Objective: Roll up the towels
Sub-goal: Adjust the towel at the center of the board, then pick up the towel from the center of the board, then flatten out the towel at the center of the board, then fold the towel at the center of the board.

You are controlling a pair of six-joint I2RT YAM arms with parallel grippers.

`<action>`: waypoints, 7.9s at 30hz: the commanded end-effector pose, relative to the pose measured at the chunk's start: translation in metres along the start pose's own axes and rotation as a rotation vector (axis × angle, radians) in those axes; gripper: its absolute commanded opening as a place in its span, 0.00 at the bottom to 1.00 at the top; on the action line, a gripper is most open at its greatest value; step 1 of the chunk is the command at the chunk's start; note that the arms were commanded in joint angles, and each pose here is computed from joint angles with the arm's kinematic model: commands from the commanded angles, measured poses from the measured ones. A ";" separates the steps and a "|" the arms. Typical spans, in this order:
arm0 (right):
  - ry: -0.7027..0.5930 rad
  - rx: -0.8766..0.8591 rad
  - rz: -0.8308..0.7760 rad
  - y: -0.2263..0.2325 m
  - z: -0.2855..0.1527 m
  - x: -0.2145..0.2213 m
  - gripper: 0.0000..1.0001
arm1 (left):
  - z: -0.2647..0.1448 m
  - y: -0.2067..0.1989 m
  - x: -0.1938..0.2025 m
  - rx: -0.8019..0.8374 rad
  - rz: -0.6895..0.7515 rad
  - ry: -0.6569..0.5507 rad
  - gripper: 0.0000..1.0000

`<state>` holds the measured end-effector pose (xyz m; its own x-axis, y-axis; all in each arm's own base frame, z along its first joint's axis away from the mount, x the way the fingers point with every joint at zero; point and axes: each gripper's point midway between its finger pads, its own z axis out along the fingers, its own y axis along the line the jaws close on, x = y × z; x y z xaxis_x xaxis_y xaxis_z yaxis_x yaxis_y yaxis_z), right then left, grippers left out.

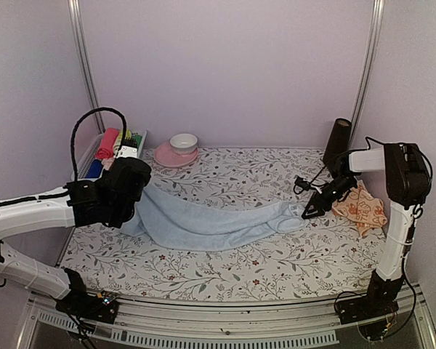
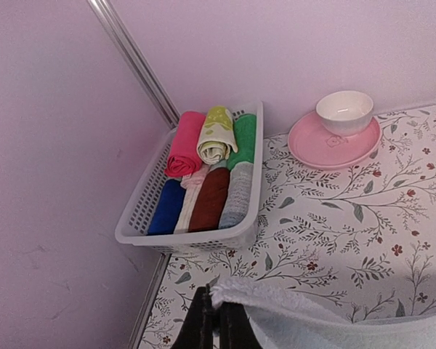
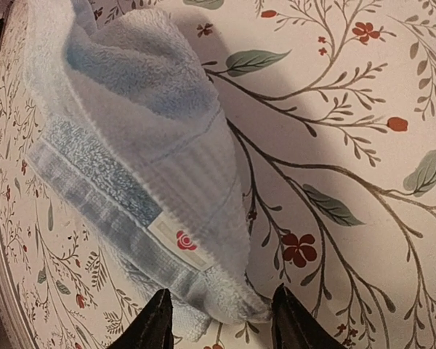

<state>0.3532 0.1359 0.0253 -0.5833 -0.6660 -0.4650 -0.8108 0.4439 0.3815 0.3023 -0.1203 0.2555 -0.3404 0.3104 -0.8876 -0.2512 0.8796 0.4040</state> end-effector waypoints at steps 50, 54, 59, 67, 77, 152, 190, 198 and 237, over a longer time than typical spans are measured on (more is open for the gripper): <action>-0.093 -0.149 0.080 0.002 -0.009 0.001 0.20 | 0.008 -0.002 0.007 0.007 -0.014 0.016 0.00; -0.077 -0.152 0.084 0.002 -0.004 0.004 0.20 | 0.008 -0.001 0.007 0.007 -0.013 0.017 0.00; -0.072 -0.154 0.085 0.002 -0.001 0.003 0.06 | 0.008 0.000 0.007 0.006 -0.017 0.016 0.00; -0.085 -0.024 0.049 -0.010 -0.022 -0.012 0.02 | 0.010 -0.003 0.007 0.020 -0.020 0.021 0.00; -0.191 0.862 -0.081 -0.037 -0.211 -0.074 0.02 | -0.005 0.014 -0.065 0.071 -0.110 -0.084 0.00; -0.048 0.911 -0.474 -0.053 -0.150 -0.038 0.02 | 0.190 -0.056 0.073 0.189 0.119 0.329 0.00; 0.161 0.660 -0.673 0.025 -0.086 0.092 0.02 | 0.105 -0.041 0.145 0.055 0.361 0.582 0.00; 0.207 0.646 -0.698 0.027 -0.066 0.101 0.02 | 0.091 -0.049 0.163 0.106 0.401 0.639 0.00; 0.296 0.674 -0.784 0.029 -0.055 0.115 0.03 | 0.067 -0.057 0.198 0.147 0.577 0.741 0.00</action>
<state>0.2723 0.0400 0.0379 0.0668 -0.9863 -0.1511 -0.8483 0.0236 -0.5290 0.3179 -0.0882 0.0550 -0.8696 0.4253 -0.2507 0.1820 0.7483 0.6379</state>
